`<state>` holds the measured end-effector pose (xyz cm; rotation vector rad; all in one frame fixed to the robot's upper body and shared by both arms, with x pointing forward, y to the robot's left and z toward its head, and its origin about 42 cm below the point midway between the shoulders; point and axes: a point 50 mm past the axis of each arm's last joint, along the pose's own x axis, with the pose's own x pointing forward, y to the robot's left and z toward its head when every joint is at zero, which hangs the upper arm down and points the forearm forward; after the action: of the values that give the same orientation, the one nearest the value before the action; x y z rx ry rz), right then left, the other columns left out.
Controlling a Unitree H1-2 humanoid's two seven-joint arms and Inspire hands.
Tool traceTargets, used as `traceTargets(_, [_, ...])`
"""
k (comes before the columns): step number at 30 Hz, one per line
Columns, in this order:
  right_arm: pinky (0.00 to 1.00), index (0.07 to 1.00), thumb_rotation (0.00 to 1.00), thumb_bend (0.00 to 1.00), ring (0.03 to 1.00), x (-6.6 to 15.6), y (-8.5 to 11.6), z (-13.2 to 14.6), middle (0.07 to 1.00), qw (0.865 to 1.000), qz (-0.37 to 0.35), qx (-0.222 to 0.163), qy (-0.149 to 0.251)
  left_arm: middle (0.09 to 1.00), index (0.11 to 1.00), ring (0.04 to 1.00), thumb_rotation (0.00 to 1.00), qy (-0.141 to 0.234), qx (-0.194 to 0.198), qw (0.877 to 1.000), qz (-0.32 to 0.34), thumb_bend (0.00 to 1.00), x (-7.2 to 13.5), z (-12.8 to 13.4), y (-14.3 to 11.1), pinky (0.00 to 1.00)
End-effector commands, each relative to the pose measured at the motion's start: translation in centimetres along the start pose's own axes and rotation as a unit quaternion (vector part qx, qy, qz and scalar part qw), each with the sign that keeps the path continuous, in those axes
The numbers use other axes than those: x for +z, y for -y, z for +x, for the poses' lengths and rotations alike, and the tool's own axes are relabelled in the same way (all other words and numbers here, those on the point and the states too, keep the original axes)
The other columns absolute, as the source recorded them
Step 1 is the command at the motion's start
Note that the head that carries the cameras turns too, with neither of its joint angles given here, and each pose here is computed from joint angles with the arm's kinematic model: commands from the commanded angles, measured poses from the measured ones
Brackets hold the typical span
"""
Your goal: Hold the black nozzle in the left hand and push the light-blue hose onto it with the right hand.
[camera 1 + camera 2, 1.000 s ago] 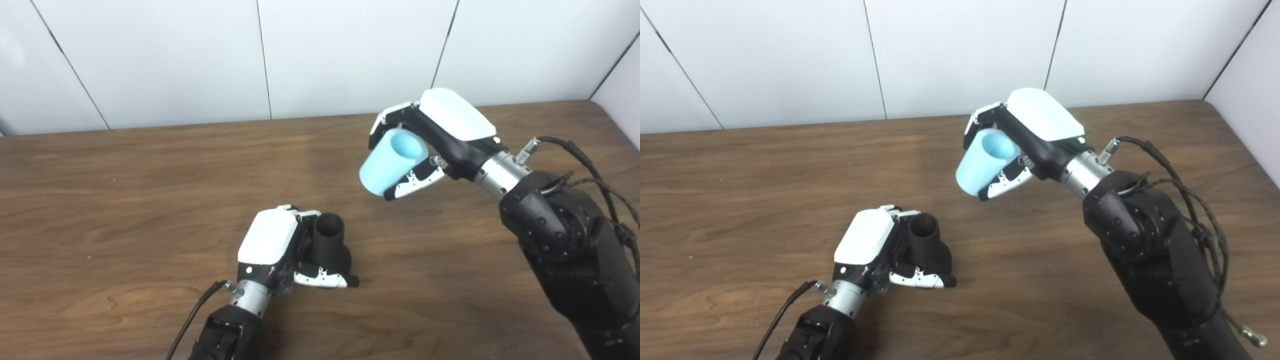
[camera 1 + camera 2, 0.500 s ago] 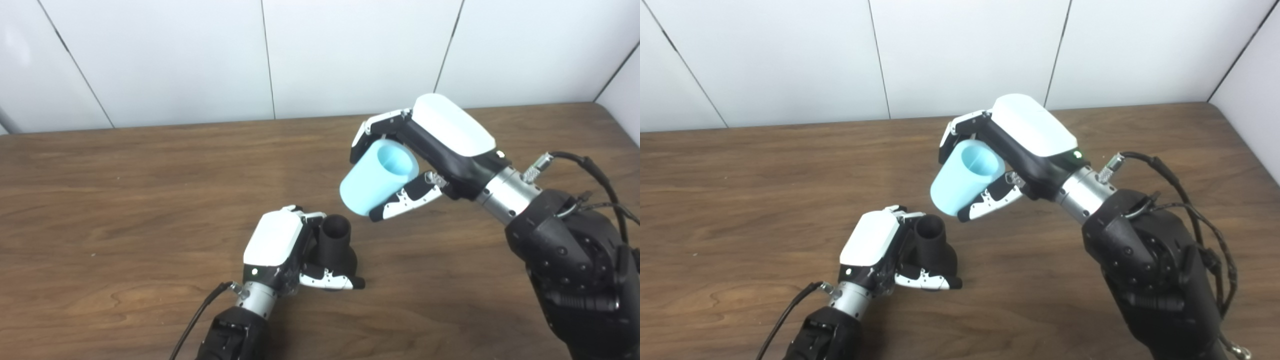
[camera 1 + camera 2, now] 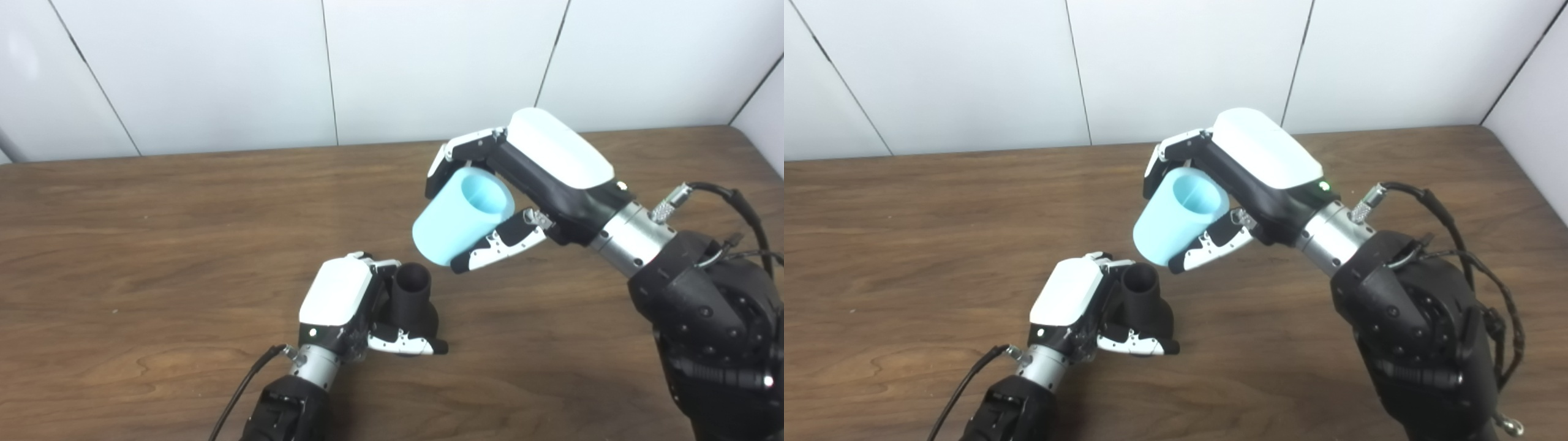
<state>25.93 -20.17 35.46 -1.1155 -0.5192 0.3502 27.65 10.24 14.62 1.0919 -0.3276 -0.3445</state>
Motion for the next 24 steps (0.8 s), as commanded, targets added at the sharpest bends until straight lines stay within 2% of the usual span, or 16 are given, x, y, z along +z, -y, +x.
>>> traceTargets(1, [0.36, 0.509, 0.00, 0.52, 0.391, 0.5, 0.6, 0.0, 0.496, 0.999, -0.032, -0.019, 0.016, 0.444, 0.515, 0.637, 0.00, -0.004, -0.018, 1.000, 0.007, 0.52, -0.1, -0.3, 0.4, 0.82])
traceTargets(5, [0.34, 0.521, 0.00, 0.52, 0.376, 0.5, 0.2, 0.1, 0.497, 0.999, -0.050, -0.010, 0.010, 0.441, 0.517, 0.635, 0.00, -0.004, -0.019, 1.000, 0.008, 0.52, -0.1, -0.3, 0.3, 0.82])
traceTargets(24, [0.34, 0.526, 0.00, 0.51, 0.369, 0.0, -1.9, 0.9, 0.481, 0.999, -0.032, 0.006, 0.008, 0.434, 0.517, 0.626, 0.00, -0.001, -0.021, 1.000, 0.010, 0.52, -0.1, 0.1, 0.2, 0.81])
